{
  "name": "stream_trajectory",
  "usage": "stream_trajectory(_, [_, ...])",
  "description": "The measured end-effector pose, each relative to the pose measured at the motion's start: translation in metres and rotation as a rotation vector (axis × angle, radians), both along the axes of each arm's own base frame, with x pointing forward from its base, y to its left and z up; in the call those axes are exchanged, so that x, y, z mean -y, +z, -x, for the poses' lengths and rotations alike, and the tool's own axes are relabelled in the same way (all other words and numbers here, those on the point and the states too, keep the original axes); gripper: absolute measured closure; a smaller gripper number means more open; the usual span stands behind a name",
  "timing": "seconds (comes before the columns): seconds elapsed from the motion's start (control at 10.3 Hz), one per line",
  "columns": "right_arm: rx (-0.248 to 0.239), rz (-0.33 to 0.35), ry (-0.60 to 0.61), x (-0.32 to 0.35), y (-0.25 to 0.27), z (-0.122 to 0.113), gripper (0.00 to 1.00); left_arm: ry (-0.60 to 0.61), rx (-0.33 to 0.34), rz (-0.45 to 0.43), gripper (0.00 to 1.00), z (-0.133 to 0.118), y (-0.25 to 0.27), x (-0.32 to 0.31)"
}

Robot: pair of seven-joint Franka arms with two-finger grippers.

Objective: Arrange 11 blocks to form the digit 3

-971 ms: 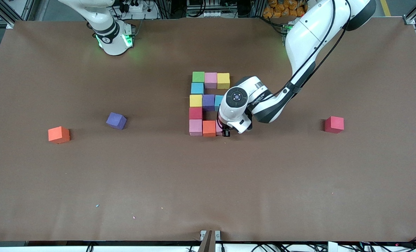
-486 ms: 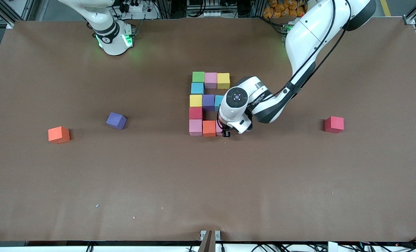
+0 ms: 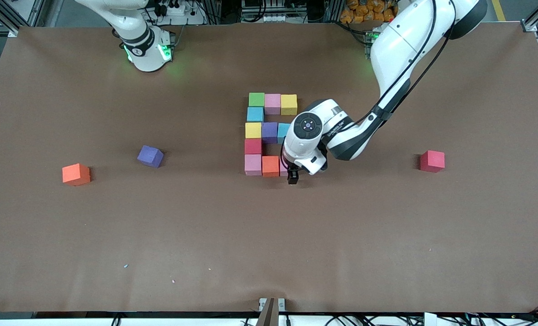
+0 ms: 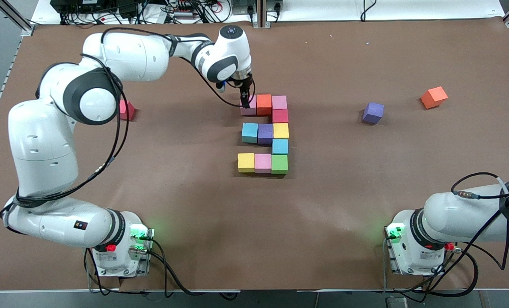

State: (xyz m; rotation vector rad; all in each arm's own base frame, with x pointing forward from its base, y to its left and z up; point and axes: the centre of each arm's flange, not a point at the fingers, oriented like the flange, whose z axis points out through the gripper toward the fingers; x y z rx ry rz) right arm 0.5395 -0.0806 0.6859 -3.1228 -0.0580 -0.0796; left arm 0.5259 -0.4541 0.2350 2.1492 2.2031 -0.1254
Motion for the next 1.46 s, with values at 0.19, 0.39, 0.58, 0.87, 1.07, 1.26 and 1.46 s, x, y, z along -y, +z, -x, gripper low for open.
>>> stream_trajectory(0.19, [-0.025,-0.015,0.003,-0.002,-0.005,0.0,0.0,-0.009,0.057,-0.004,0.0,-0.003,0.057,0.003])
stream_trajectory(0.39, [-0.05,-0.047,0.006,-0.004,-0.013,-0.002,0.0,-0.054,0.13,-0.022,0.0,0.002,0.127,0.002])
stream_trajectory(0.58, [-0.075,-0.058,0.013,-0.01,-0.021,-0.005,0.0,-0.088,0.209,-0.031,0.0,-0.009,0.187,-0.023])
stream_trajectory(0.87, [-0.097,-0.059,0.02,-0.027,-0.03,-0.012,0.0,-0.264,0.271,-0.067,0.0,-0.031,0.271,-0.093])
stream_trajectory(1.07, [-0.106,-0.06,0.026,-0.03,-0.033,-0.013,0.0,-0.432,0.259,-0.103,0.0,-0.045,0.313,-0.153])
stream_trajectory(1.26, [-0.112,-0.057,0.045,-0.043,-0.036,-0.015,0.0,-0.58,0.24,-0.131,0.0,-0.067,0.339,-0.219])
stream_trajectory(1.46, [-0.114,-0.056,0.045,-0.044,-0.037,-0.016,0.0,-0.769,0.212,-0.152,0.0,-0.079,0.357,-0.277])
